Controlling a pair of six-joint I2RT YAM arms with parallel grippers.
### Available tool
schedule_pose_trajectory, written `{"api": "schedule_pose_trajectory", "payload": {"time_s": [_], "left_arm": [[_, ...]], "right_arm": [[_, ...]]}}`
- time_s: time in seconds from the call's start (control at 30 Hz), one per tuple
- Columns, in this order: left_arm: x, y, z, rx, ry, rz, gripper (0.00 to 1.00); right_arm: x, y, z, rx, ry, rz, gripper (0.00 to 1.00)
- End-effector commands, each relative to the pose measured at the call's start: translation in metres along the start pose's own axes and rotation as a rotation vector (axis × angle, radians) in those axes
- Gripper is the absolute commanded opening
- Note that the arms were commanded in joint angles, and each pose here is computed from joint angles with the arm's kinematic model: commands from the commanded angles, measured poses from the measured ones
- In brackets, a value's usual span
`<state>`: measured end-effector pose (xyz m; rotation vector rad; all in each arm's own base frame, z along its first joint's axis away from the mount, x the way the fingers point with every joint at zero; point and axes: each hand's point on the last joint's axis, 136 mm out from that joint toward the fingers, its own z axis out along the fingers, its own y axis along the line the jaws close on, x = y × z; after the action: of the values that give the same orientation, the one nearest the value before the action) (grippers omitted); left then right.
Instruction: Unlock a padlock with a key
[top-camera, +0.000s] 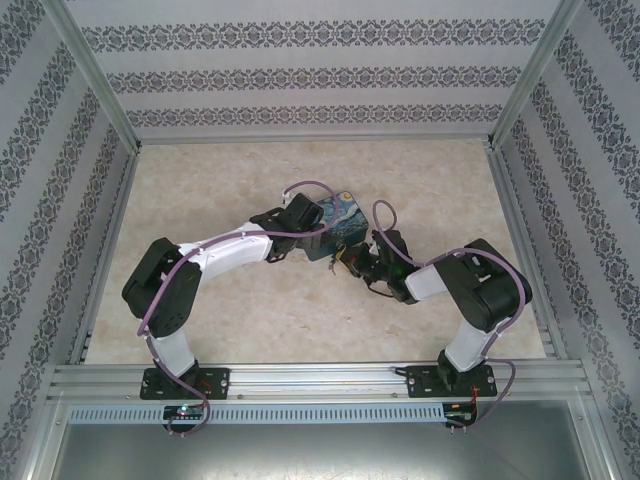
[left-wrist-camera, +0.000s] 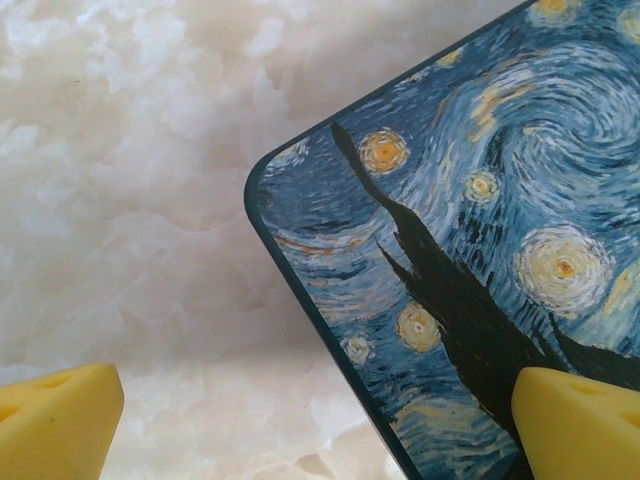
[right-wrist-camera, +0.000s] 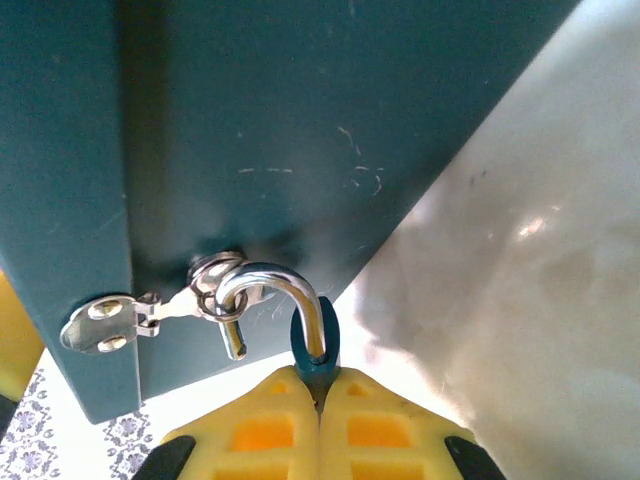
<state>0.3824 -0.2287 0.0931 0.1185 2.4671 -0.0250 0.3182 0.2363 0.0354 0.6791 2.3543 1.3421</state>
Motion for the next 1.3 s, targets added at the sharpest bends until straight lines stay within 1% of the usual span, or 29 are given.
{"api": "schedule_pose_trajectory", "payload": {"time_s": [0.0, 0.67, 0.93, 1.07, 1.27], "left_arm": [[0.052, 0.016, 0.017, -0.077, 0.159, 0.109, 1.0], [0.062, 0.012, 0.024, -0.061, 0.19, 0.134, 1.0], [0.061, 0.011, 0.024, -0.056, 0.194, 0.133, 1.0], [0.062, 0.009, 0.025, -0.053, 0.201, 0.139, 1.0], [0.063, 0.007, 0.024, -0.051, 0.209, 0.148, 1.0]], "right_arm": [[-0.014, -0.023, -0.001, 0.08, -0.048, 0.036, 0.0], [-0.051, -0.02, -0.007, 0.103, -0.061, 0.01, 0.0], [-0.066, -0.017, -0.018, 0.093, -0.072, 0.006, 0.0], [-0.068, -0.009, -0.016, 0.091, -0.017, -0.025, 0.0], [-0.066, -0.015, -0.014, 0.157, 0.039, -0.061, 0.0]]}}
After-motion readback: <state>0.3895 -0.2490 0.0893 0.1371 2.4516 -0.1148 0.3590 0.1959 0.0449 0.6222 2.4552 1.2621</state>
